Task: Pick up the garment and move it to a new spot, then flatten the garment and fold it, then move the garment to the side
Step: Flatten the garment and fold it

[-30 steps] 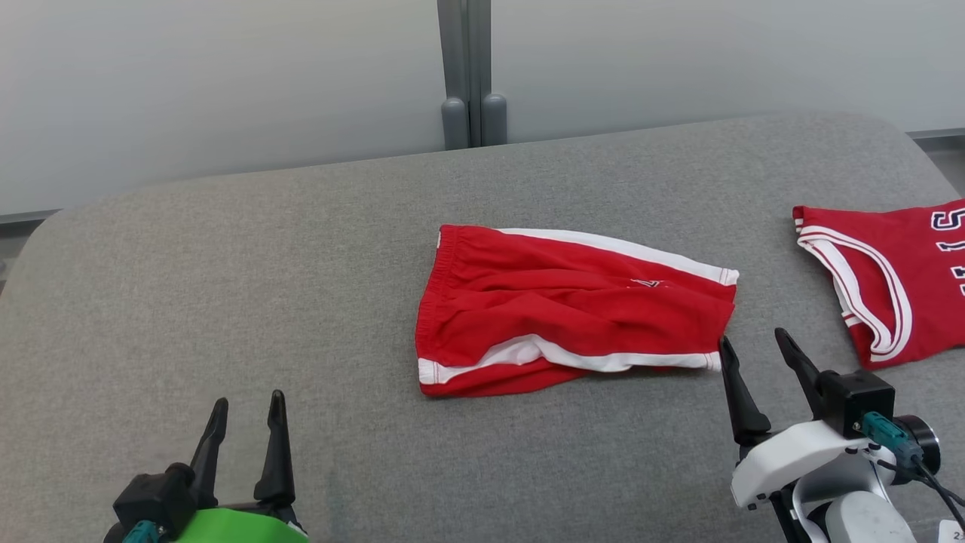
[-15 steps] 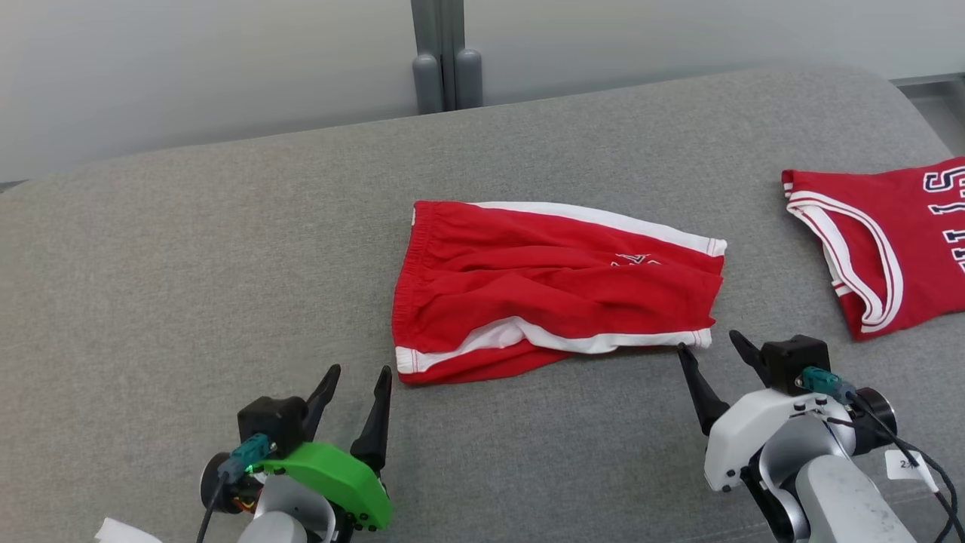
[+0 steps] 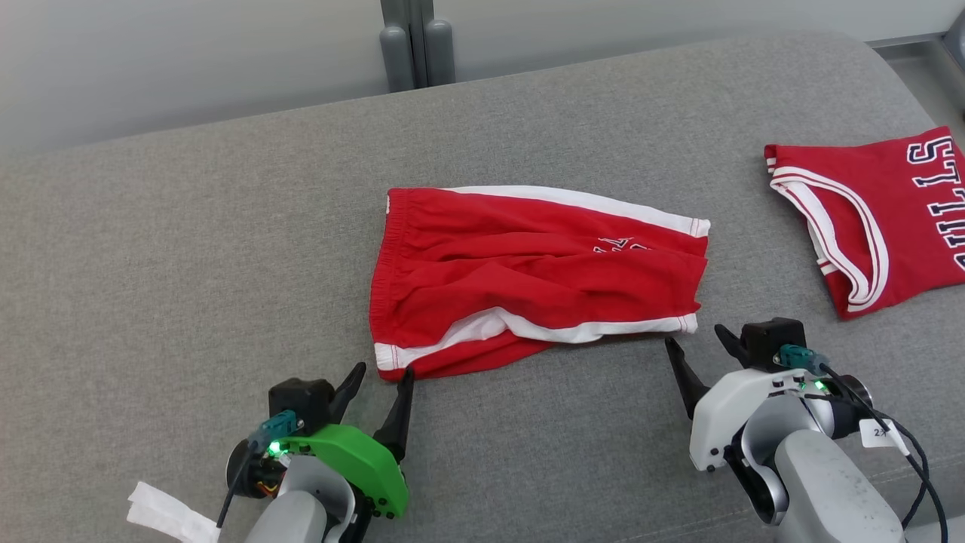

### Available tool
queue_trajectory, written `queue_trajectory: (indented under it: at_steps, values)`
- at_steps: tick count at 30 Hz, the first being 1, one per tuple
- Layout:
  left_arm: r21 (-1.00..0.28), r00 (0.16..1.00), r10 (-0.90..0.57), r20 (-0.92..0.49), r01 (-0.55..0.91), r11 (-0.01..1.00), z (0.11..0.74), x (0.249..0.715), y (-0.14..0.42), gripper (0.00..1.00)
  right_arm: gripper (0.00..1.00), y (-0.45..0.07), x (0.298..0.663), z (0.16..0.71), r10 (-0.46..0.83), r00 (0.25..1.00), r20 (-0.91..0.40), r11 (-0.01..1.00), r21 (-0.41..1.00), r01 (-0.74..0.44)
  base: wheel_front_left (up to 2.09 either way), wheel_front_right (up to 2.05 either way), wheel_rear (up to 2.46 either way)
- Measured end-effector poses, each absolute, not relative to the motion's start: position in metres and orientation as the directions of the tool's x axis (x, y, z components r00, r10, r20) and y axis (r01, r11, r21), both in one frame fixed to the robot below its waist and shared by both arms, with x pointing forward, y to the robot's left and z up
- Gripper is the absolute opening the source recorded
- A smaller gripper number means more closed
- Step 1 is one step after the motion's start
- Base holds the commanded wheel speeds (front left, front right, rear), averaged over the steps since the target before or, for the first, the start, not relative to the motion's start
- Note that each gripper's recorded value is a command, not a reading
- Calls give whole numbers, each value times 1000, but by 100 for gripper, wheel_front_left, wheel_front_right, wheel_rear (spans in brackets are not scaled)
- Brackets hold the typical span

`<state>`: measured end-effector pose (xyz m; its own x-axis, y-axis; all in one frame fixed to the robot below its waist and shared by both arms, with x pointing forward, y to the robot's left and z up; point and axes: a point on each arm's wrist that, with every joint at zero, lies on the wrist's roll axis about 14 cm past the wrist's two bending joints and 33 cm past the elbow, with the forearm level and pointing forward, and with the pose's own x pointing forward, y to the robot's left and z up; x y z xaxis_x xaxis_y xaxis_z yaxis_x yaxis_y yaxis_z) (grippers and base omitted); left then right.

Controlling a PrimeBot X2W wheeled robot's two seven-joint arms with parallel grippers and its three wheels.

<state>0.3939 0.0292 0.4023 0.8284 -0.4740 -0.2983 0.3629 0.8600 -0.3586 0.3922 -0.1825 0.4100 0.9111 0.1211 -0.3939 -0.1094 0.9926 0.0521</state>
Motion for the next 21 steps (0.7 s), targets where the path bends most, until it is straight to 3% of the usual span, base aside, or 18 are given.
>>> queue_trajectory:
  at_steps: [21]
  values:
    - [-381,806,-480,-348,346,857,391,408,25,100,100,-162,409,404,185,899,-398,983,80,-167,0,0,0]
